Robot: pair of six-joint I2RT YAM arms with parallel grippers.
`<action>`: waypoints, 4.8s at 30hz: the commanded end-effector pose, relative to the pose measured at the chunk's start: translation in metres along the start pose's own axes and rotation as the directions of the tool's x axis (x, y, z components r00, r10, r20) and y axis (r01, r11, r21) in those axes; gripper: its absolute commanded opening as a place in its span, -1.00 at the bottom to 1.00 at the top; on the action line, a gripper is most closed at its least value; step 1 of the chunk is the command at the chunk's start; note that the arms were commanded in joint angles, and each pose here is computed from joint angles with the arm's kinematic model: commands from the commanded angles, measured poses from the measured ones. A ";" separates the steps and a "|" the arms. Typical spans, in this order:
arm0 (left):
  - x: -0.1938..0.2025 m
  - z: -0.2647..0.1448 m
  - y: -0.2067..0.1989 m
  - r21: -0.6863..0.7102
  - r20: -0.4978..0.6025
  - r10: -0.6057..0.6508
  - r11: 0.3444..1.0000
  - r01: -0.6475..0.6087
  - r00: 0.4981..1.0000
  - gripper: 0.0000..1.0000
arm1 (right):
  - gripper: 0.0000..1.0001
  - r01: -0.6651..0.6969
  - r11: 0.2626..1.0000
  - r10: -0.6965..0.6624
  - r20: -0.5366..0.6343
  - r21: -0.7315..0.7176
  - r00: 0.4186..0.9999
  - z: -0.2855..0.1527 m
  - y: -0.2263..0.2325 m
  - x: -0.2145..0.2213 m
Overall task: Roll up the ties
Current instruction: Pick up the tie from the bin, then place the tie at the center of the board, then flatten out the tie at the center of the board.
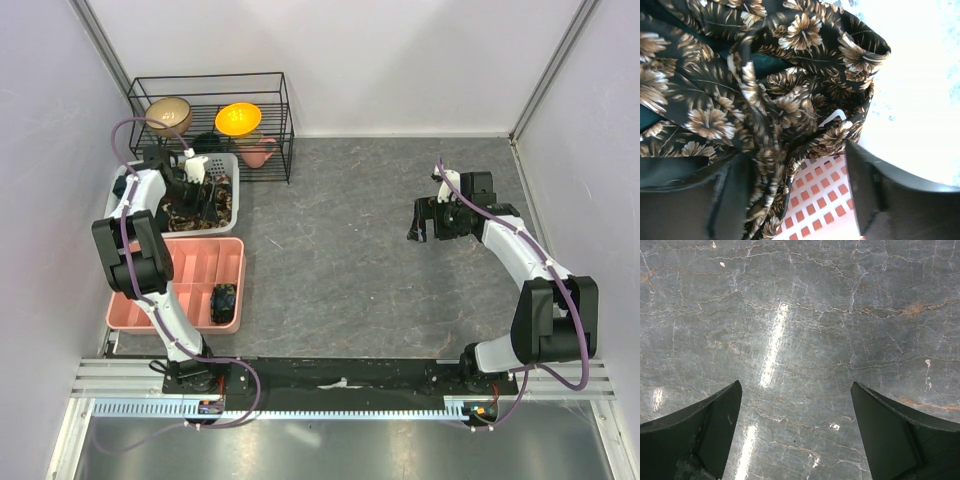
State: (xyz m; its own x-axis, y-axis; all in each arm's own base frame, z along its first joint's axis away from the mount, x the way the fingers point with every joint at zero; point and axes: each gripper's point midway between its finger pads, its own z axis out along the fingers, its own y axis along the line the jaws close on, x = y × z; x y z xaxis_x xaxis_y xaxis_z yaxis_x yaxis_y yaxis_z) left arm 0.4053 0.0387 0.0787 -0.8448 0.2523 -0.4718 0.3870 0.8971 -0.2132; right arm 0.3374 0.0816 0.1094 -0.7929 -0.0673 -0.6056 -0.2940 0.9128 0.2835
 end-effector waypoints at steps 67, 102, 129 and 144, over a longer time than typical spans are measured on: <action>-0.033 0.009 -0.319 0.324 0.326 0.706 0.541 -0.776 0.629 0.54 | 0.96 0.032 0.998 -0.037 -0.094 -0.055 0.995 -0.046 -0.021 0.000; -0.085 -0.049 -0.239 0.046 0.324 0.457 0.867 -0.496 0.828 -0.96 | 0.62 0.346 0.929 -0.353 -0.039 -0.129 0.935 -0.008 0.036 0.020; -0.042 -0.099 -0.160 -0.003 0.351 0.166 0.984 -0.177 0.921 -0.96 | -1.00 0.844 0.536 -0.800 -0.324 -0.007 0.505 0.076 0.080 0.126; -0.014 -0.027 -0.174 0.124 0.082 0.126 0.983 -0.136 0.989 -0.27 | -1.00 0.662 0.724 -0.553 -0.411 0.194 0.725 -0.047 -0.097 0.112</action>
State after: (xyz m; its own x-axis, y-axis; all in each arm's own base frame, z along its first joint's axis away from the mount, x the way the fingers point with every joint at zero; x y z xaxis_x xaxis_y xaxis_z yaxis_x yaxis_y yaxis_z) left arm 0.3303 -0.1140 0.1568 -0.7115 0.3260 -0.6225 0.5827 0.7689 -0.2632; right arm 0.2794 -0.0089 0.0706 -0.6027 -0.6989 -0.3850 -0.5653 0.7146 -0.4120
